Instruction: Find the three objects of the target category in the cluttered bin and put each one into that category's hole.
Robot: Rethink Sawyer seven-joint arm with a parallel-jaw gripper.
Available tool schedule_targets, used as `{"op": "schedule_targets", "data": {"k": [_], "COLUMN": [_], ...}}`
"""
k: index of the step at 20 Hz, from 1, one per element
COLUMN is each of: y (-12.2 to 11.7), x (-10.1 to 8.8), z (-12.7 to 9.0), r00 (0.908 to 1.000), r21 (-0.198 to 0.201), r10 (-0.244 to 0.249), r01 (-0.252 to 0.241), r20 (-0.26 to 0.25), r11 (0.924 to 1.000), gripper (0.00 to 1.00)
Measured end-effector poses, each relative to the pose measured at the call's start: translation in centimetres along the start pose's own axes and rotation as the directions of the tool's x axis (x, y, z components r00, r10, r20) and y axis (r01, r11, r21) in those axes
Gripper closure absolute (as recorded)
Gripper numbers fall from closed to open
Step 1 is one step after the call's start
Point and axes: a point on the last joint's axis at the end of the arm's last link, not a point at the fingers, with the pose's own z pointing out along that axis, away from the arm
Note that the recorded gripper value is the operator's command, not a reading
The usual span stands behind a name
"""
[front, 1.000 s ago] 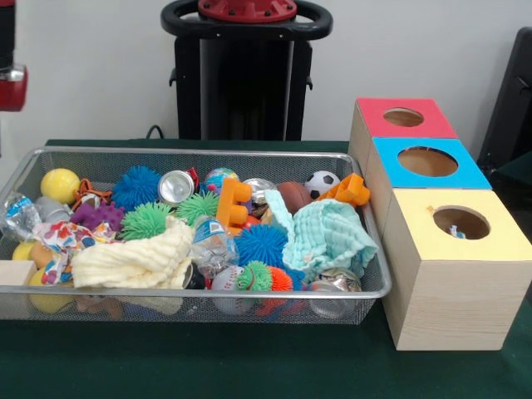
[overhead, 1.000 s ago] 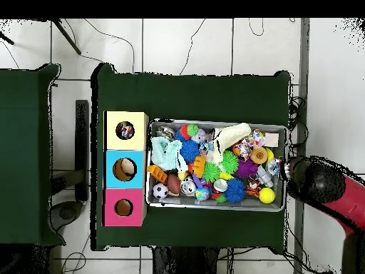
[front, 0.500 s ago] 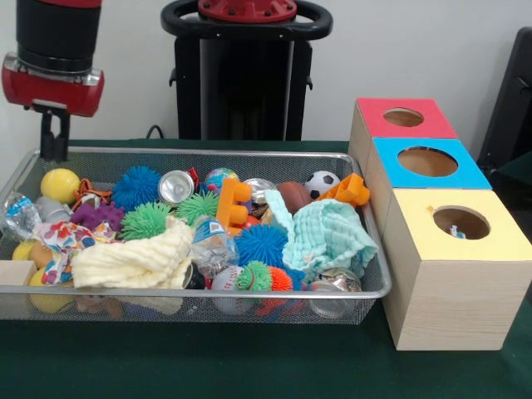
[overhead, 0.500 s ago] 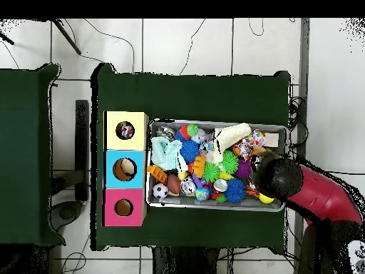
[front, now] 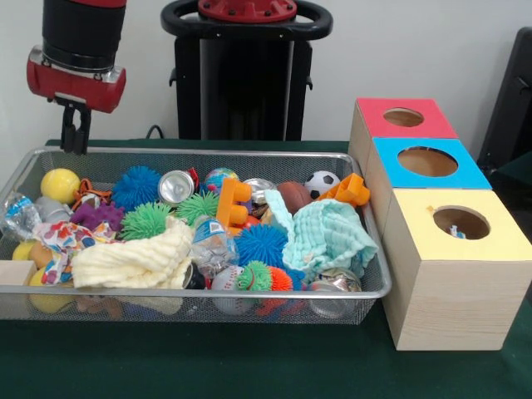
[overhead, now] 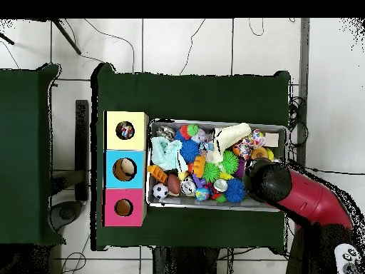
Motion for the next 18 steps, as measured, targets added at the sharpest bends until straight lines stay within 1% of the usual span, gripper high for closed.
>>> {"op": "schedule_targets", "data": {"k": [5,9,13,16,18], "y": [-1.2,-3.7,-5.4,-5.8,-5.9], "x": [0.6,1.9,3.2,3.8,3.9], "z": [0.5,1.7,3.1,3.8,3.9], "r00": [0.9997,0.9972,0.9934,0.9914,0.9910], "r21": [0.000,-0.001,-0.006,-0.010,-0.011], "r10": [0.023,0.067,0.099,0.109,0.112], "r01": [-0.023,-0.067,-0.100,-0.110,-0.113], "r20": [-0.009,-0.032,-0.058,-0.072,-0.074], "r11": [0.9997,0.9977,0.9950,0.9939,0.9935], "gripper": [1.00,1.00,1.00,1.00,1.00]}}
